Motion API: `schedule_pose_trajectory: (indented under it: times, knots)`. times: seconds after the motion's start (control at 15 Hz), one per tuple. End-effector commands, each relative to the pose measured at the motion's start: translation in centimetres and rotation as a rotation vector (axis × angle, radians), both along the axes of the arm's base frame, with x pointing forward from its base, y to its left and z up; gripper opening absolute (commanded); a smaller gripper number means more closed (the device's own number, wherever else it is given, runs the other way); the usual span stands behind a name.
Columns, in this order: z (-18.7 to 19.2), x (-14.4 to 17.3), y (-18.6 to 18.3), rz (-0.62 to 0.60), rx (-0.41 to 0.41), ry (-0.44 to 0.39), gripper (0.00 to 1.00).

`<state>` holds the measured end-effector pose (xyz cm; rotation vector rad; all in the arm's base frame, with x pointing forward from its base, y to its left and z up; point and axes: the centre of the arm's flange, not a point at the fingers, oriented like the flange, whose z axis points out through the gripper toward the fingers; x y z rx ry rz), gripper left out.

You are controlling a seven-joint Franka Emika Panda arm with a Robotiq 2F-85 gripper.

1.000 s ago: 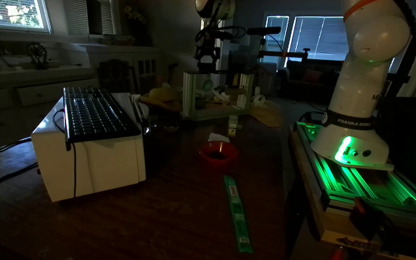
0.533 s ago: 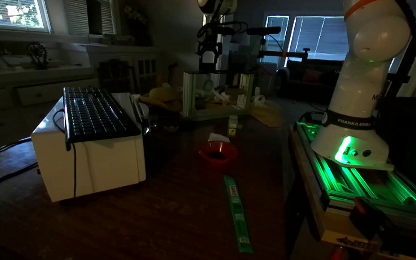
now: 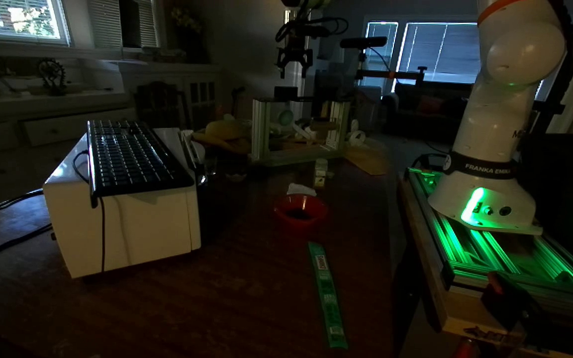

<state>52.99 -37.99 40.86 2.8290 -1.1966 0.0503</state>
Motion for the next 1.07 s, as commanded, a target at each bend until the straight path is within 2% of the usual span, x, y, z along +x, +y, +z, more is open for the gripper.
schedule_pose_trajectory:
  times: [0.0,0.27,0.73,1.0]
  knots:
    - [1.7,-2.6,2.4,-0.047,0.030,0.036,1.00]
    - [2.1,-5.4,5.5,0.012,0.046,-0.014,1.00]
    - [1.4,-9.7,14.7,0.245,0.056,-0.090,1.00]
    - [1.1,-10.9,20.0,0.353,0.035,-0.083,1.00]
